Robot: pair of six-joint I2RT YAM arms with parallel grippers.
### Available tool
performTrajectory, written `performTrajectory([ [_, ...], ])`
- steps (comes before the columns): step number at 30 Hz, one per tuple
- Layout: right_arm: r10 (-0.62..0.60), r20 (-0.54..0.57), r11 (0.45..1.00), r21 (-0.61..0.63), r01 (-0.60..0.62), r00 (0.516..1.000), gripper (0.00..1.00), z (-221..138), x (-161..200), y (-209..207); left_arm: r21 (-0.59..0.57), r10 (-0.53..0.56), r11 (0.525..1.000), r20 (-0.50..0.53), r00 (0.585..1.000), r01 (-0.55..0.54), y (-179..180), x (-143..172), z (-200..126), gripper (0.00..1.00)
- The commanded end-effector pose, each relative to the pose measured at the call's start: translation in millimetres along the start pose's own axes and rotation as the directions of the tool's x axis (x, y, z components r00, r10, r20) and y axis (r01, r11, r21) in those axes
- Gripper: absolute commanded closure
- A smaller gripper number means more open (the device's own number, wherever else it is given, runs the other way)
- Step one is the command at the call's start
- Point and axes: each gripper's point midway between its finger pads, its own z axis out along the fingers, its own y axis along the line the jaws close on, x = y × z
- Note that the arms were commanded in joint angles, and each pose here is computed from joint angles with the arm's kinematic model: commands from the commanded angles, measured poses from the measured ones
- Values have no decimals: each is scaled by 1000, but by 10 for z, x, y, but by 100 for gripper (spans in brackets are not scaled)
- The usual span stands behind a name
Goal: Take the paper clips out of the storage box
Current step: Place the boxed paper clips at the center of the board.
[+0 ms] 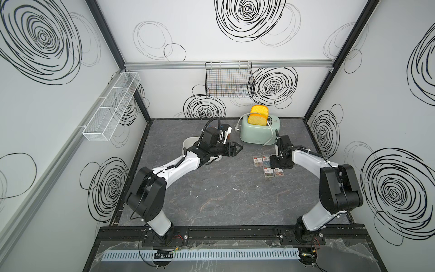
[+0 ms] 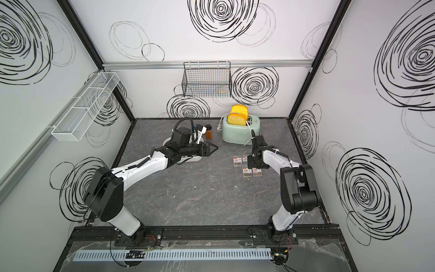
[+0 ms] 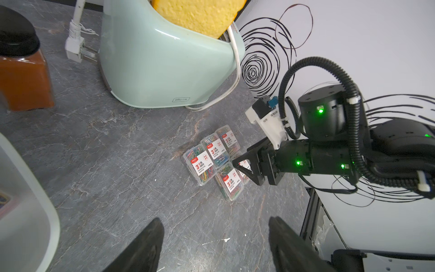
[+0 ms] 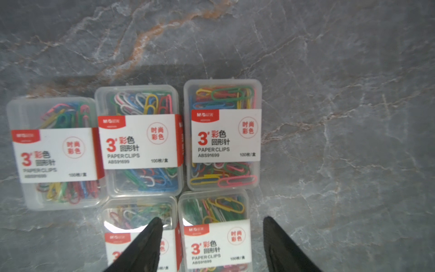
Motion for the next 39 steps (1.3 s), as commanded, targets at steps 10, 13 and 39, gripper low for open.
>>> performTrajectory([
  [10, 14, 167, 962, -270, 32, 986, 8, -711, -563, 566, -288, -155, 939, 127, 980, 186, 972, -473, -428, 25],
  [13, 5, 179, 948, -314, 53, 984, 3, -785, -615, 701, -378, -181, 904, 82, 980, 199, 1217, -397, -425, 25],
  [39, -38, 178, 936, -338, 97, 983, 1, -857, -740, 916, -695, -292, 689, -9, 956, 203, 2293, -200, 112, 24],
])
